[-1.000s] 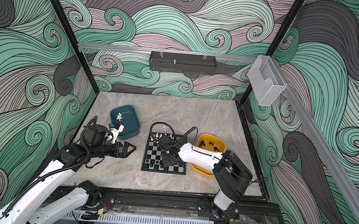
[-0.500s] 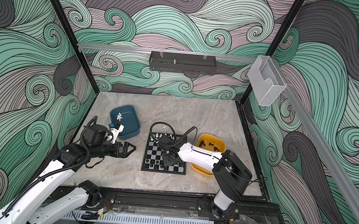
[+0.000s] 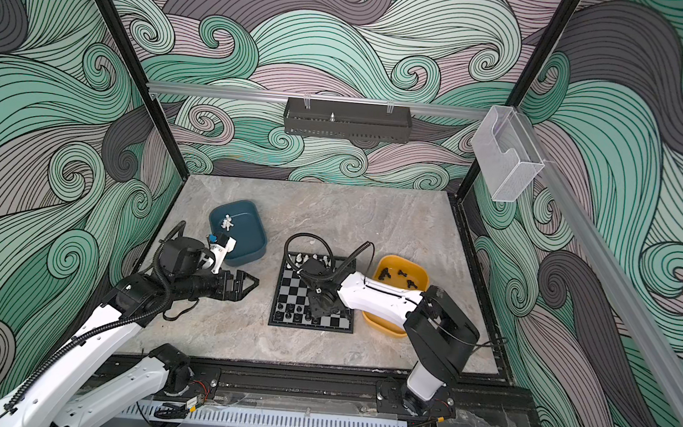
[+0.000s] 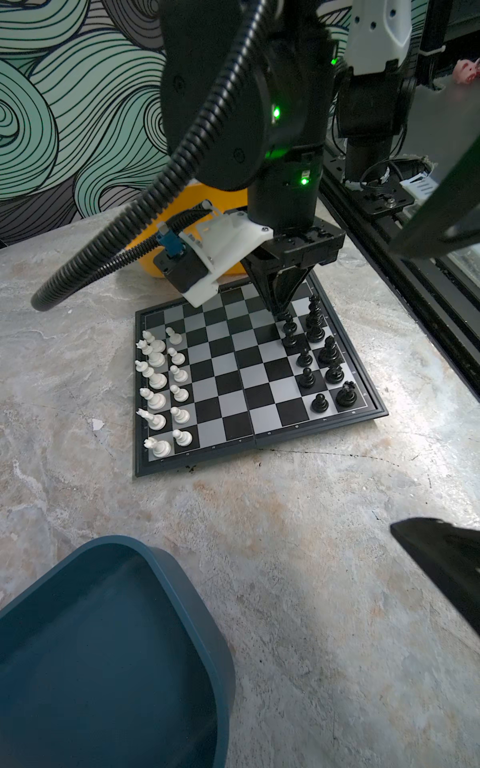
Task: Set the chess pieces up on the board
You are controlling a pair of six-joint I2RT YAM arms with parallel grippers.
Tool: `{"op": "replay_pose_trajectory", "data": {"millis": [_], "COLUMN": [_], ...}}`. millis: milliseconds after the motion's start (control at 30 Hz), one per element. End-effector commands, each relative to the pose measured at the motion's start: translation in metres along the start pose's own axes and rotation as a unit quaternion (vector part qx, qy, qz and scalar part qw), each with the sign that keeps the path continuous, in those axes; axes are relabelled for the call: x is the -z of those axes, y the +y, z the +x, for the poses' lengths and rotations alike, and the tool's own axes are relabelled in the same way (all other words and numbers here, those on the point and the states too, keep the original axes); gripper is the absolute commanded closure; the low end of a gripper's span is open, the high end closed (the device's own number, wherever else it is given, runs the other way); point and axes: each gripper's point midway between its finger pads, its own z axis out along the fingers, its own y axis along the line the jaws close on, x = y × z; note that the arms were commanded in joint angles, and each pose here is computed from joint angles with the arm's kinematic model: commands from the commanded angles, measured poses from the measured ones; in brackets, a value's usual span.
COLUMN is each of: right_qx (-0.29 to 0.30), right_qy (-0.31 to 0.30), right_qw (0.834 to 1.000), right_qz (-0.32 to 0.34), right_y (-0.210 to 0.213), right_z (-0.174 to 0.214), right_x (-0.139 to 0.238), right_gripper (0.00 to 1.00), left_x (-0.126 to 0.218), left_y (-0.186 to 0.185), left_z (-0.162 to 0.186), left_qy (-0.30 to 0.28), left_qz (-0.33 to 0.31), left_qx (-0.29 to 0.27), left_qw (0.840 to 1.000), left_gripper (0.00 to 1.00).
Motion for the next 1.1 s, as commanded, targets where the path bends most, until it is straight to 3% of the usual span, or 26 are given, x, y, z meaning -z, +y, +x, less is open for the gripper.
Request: {"op": "replay_pose_trajectory", "data": {"millis": [0,133,300,500,667,800,900,1067], "right_qx": [0.005,0.006,0.004,0.003,-0.02,-0.071,-0.149,-0.271], "right_qy": [0.012,0.014,0.007,-0.008,-0.041,-0.087,-0.108,-0.117], "right_qw": [1.0,1.0,1.0,1.0,0.999,0.993,0.981,0.951], "right_qz": [0.021,0.024,0.02,0.015,0.012,0.029,0.055,0.09], "right_y": [-0.007,-0.007,-0.005,-0.001,-0.015,-0.062,-0.123,-0.214], "right_z": [0.005,0.006,0.002,-0.007,-0.021,-0.03,-0.025,-0.016], "right_x": [-0.003,-0.005,-0.001,0.006,0.037,0.07,0.082,0.086], "right_gripper": [0.92,0.91,0.8,0.76,0.7,0.52,0.4,0.43], "left_x": [0.0,0.0,-0.001,-0.001,-0.001,0.0,0.0,-0.001], "left_y": [0.001,0.001,0.001,0.001,0.002,0.0,-0.001,-0.002], "left_z": [-0.001,0.0,0.0,0.0,0.0,-0.001,-0.001,-0.001], "left_qy": [0.0,0.001,0.002,0.003,0.002,0.0,-0.002,0.001], "left_qz": [-0.001,-0.001,-0.001,-0.002,-0.002,0.0,0.005,0.01], "left_qx": [0.001,0.001,0.002,0.003,0.003,0.003,0.003,0.003], "left_qw": [1.0,1.0,1.0,1.0,1.0,1.0,1.0,1.0], "left_gripper": [0.01,0.01,0.02,0.01,0.02,0.01,0.01,0.02]}}
